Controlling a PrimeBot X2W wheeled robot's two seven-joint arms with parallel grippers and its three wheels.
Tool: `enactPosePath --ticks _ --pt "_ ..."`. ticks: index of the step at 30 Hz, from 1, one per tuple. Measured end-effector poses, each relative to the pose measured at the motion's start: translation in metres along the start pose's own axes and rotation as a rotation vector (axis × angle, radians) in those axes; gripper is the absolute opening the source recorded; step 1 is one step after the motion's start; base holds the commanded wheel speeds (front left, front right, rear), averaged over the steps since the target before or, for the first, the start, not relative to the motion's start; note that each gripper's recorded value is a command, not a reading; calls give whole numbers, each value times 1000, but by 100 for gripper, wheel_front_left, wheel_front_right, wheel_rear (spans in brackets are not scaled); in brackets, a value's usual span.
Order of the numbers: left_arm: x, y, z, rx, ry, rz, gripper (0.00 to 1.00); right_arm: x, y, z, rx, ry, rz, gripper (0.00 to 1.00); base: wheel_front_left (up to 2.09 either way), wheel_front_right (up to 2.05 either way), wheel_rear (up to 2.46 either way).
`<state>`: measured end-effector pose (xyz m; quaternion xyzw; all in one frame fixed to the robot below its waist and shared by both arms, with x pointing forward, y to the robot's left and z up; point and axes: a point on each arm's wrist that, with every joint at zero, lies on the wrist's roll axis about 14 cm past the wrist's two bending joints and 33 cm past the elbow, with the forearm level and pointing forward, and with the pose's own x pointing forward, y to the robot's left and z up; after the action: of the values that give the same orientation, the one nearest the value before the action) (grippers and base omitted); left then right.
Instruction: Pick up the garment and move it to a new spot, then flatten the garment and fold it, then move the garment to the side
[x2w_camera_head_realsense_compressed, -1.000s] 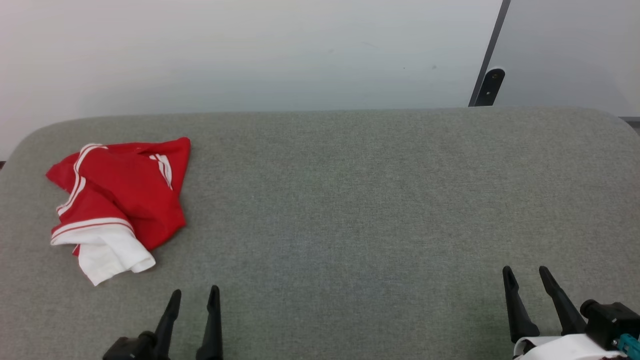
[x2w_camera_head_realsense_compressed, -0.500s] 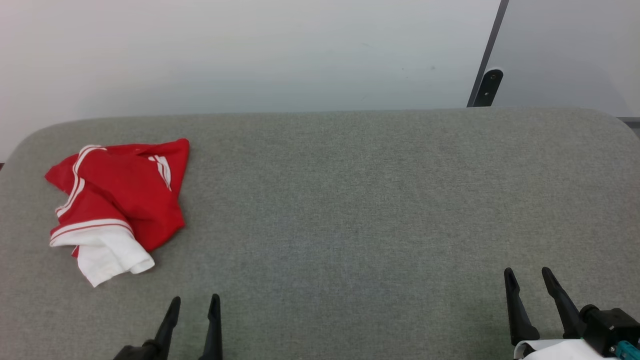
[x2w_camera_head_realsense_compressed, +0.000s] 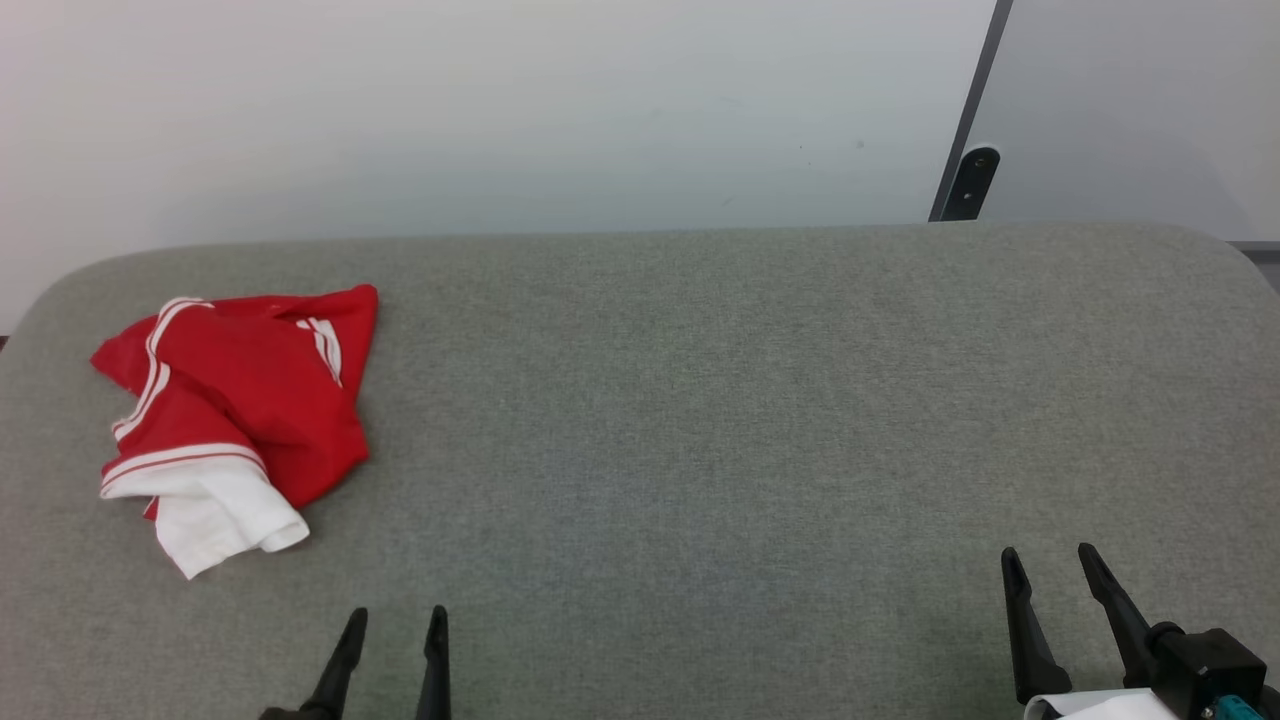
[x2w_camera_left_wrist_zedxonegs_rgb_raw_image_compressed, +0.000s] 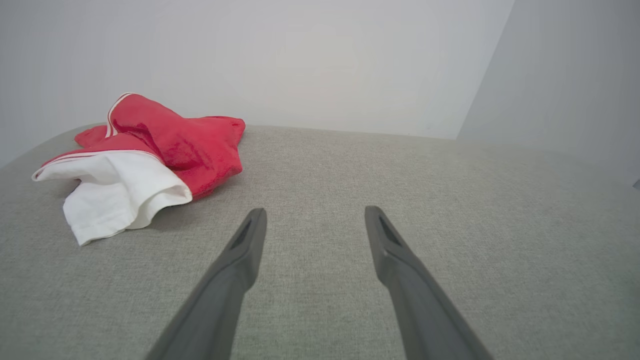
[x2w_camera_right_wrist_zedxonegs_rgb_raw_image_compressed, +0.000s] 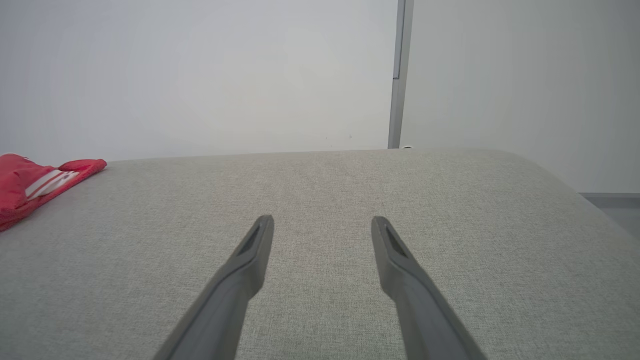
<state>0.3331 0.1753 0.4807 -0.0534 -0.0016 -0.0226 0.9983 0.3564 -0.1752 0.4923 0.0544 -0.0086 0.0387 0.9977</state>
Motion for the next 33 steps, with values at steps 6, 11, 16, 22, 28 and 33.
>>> enactPosePath --ticks 6,11,16,22,28,33 --pt "-3 3 -3 -5 8 10 100 1 2 1 5 -5 5 100 0 0 0" --pt "-9 11 -4 -27 10 47 100 4 15 -2 12 2 45 100 0 0 0" --pt "-19 26 -2 -29 2 106 100 11 43 -6 21 16 128 100 0 0 0" --pt "-37 52 2 -44 -13 215 100 28 88 -5 24 14 269 100 0 0 0" --pt "-63 75 2 -62 -17 333 100 44 130 -5 4 16 411 100 0 0 0" --pt "-92 93 0 -71 -17 438 100 47 169 -13 8 43 529 100 0 0 0"
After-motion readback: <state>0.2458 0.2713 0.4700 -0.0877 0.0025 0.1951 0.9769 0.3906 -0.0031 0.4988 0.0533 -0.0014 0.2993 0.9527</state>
